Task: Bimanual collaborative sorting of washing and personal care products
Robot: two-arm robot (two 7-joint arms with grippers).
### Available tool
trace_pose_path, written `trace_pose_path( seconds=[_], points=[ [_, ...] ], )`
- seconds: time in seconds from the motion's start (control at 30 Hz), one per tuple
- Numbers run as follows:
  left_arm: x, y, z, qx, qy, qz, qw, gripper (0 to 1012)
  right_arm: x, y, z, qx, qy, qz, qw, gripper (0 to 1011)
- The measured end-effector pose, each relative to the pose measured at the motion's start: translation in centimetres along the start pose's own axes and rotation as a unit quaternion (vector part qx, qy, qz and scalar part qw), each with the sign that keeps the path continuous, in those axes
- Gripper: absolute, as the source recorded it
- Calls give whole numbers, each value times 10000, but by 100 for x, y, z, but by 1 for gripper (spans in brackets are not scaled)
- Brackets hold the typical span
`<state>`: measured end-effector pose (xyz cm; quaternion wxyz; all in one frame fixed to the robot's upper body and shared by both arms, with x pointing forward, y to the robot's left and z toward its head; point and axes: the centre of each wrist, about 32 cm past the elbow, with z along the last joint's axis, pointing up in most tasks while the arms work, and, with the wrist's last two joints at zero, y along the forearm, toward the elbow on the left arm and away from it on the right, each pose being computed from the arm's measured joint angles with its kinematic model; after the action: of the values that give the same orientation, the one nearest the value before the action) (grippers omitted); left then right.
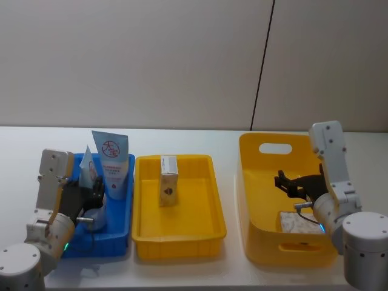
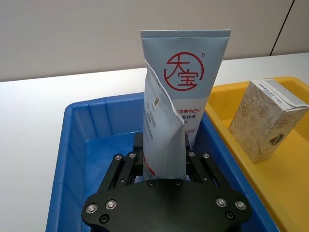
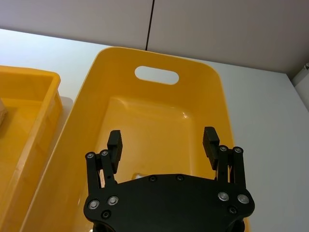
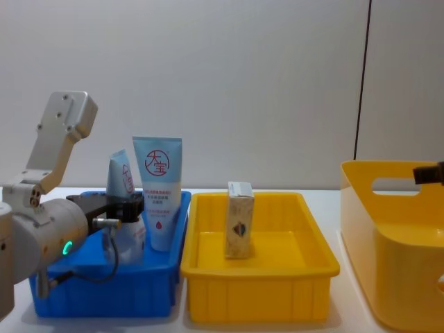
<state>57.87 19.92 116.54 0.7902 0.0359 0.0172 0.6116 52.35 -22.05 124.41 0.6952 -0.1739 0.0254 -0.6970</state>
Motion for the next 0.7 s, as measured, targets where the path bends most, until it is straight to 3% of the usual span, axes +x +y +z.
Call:
trace_pose_path(
  seconds=[0.7],
  points=[
    [2, -2, 0, 2, -1, 3, 10000, 309, 0, 0, 0, 0, 0, 0, 10000, 1004]
  ],
)
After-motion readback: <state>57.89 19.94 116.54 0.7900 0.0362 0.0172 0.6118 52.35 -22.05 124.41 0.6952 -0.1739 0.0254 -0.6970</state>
